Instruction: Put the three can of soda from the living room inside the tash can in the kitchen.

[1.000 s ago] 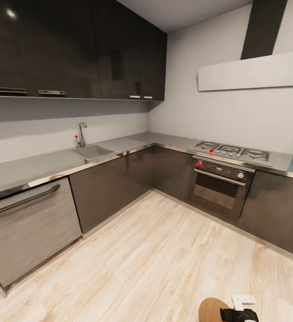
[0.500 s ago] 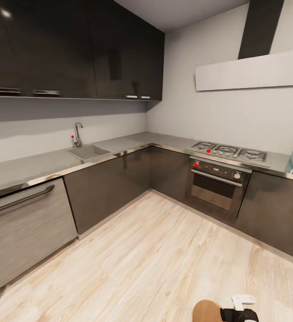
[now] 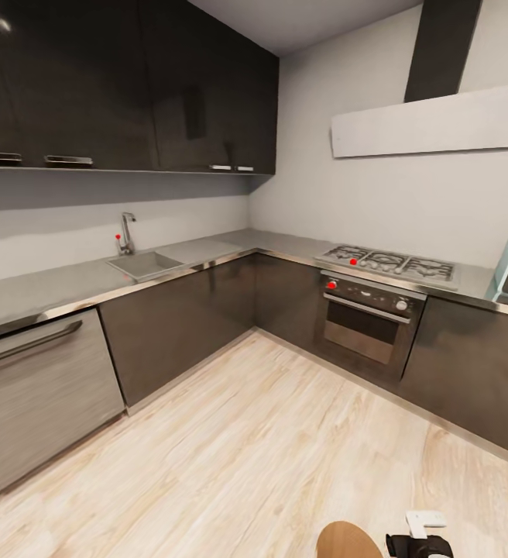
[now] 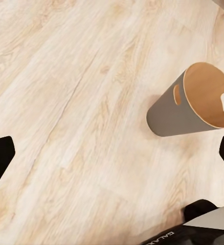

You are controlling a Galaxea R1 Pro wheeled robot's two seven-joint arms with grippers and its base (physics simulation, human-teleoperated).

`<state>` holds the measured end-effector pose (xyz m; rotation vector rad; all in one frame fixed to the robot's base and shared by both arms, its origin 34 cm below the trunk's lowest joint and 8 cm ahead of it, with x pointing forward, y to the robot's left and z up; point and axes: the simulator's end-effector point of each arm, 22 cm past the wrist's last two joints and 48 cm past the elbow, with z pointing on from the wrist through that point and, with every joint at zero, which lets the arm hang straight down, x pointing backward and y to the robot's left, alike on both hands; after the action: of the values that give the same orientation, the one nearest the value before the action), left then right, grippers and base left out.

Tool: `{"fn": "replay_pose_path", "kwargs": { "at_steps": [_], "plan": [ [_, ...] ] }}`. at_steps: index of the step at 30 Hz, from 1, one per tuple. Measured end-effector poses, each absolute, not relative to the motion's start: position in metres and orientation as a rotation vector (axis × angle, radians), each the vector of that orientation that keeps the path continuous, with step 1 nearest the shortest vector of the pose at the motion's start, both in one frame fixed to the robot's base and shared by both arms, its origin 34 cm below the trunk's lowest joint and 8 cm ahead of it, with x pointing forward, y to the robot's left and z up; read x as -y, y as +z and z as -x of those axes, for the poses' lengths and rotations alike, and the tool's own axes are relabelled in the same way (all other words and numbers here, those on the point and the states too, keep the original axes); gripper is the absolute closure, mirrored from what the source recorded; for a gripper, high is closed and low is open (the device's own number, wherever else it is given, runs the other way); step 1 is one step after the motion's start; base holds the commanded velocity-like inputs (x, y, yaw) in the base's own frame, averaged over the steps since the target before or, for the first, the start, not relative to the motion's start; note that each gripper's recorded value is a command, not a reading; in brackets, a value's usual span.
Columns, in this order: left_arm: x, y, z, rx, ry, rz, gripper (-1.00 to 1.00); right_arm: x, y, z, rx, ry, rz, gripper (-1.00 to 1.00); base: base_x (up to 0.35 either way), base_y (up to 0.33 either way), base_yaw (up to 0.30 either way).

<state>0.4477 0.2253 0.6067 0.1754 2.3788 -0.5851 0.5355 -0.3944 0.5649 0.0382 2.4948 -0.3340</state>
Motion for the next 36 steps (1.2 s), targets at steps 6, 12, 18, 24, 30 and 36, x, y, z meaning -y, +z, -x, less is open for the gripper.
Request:
{"fn": "replay_pose_path", "kwargs": {
  "at_steps": [6, 12, 18, 24, 30, 36],
  "plan": [
    [-0.225, 0.607, -0.448, -2.378, -0.585, -0.176, -1.0, 0.395, 0.565, -0.536, -2.494, -0.333, -0.038, -1.0, 0.0, -0.058, 0.0],
    [-0.225, 0.607, -0.448, -2.377, -0.586, -0.177, -1.0, 0.394, 0.565, -0.535, -2.494, -0.331, -0.038, -1.0, 0.0, -0.013, 0.0],
    [-0.225, 0.607, -0.448, -2.379, -0.586, -0.177, -1.0, 0.394, 0.564, -0.535, -2.496, -0.329, -0.037, -1.0, 0.0, -0.002, 0.0],
    [-0.225, 0.605, -0.446, -2.385, -0.588, -0.175, -1.0, 0.394, 0.561, -0.533, -2.504, -0.328, -0.035, -1.0, 0.0, 0.0, 0.0],
    [-0.225, 0.602, -0.444, -2.394, -0.59, -0.172, -1.0, 0.394, 0.557, -0.53, -2.513, -0.329, -0.033, -1.0, 0.0, 0.0, 0.0],
    [-0.225, 0.599, -0.442, -2.404, -0.592, -0.17, -1.0, 0.394, 0.554, -0.528, -2.523, -0.329, -0.032, -1.0, 0.0, 0.0, 0.0]
  ]
}}
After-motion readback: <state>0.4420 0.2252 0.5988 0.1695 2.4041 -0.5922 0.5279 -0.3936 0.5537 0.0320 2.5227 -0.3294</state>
